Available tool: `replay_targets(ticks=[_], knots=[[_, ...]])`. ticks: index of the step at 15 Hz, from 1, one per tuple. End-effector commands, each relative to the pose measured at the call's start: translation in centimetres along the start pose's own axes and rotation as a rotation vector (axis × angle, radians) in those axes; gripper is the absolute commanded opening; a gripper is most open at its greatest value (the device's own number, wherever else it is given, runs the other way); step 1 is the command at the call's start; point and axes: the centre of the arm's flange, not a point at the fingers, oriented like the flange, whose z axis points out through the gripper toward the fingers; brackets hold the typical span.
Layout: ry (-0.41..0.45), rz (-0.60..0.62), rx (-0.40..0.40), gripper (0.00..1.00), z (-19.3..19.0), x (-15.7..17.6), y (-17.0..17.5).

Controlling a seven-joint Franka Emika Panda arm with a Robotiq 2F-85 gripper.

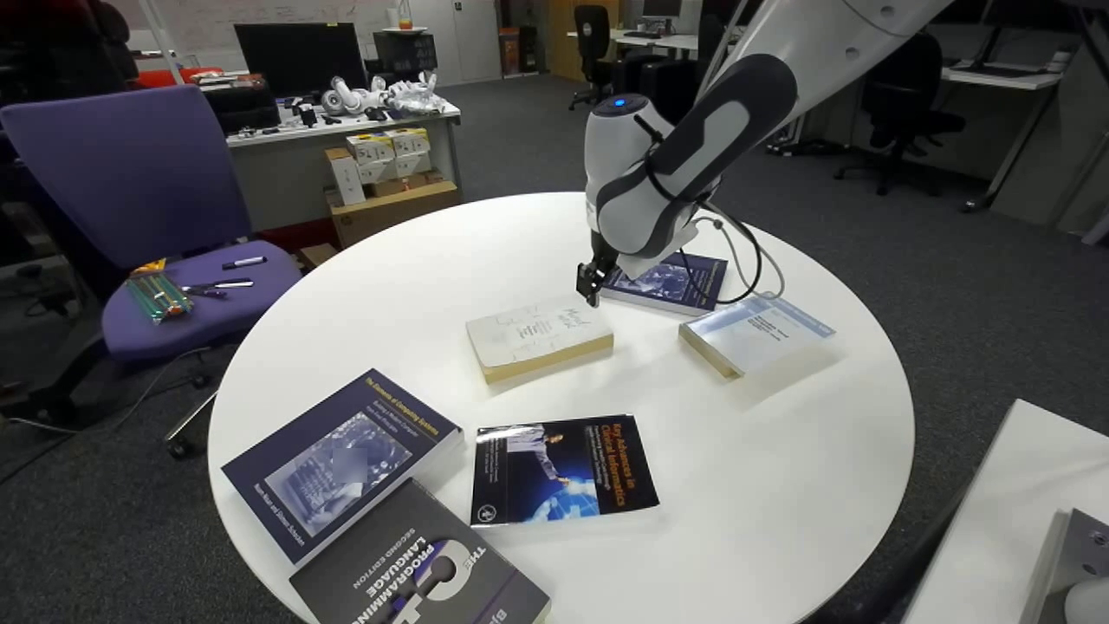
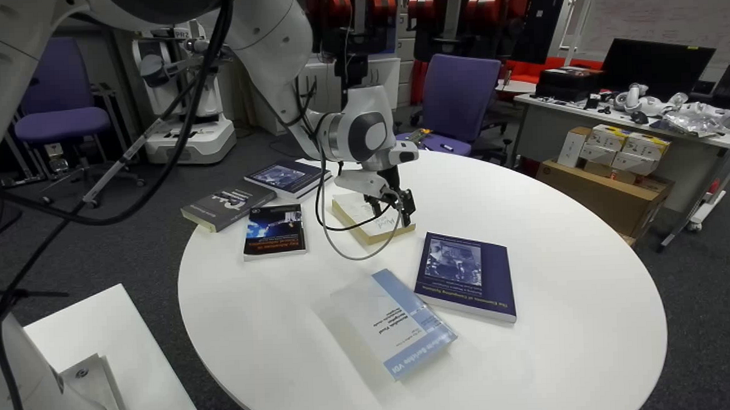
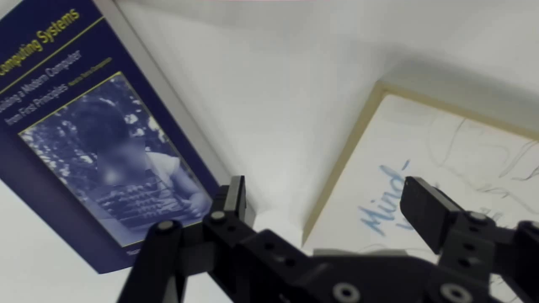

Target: Move the blue book to the right

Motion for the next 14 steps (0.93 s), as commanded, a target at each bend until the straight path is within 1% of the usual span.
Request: replay_targets(ticks=[1,3,7,9,12,14], knots=[[0.008,0.114,-0.027,1.0,-0.3,2.2,5.4],[0.013,0.185,-0.055,1.0,0.7,3.0,8.6],[0.042,0.315,-0.136,1.0,2.4,4.8,14.8],[0.071,0.376,-0.187,1.0,3.0,5.7,17.2],[0.086,0.488,-0.214,1.0,3.9,6.8,20.8],[0.092,0.559,-0.23,1.0,4.6,7.0,22.9]])
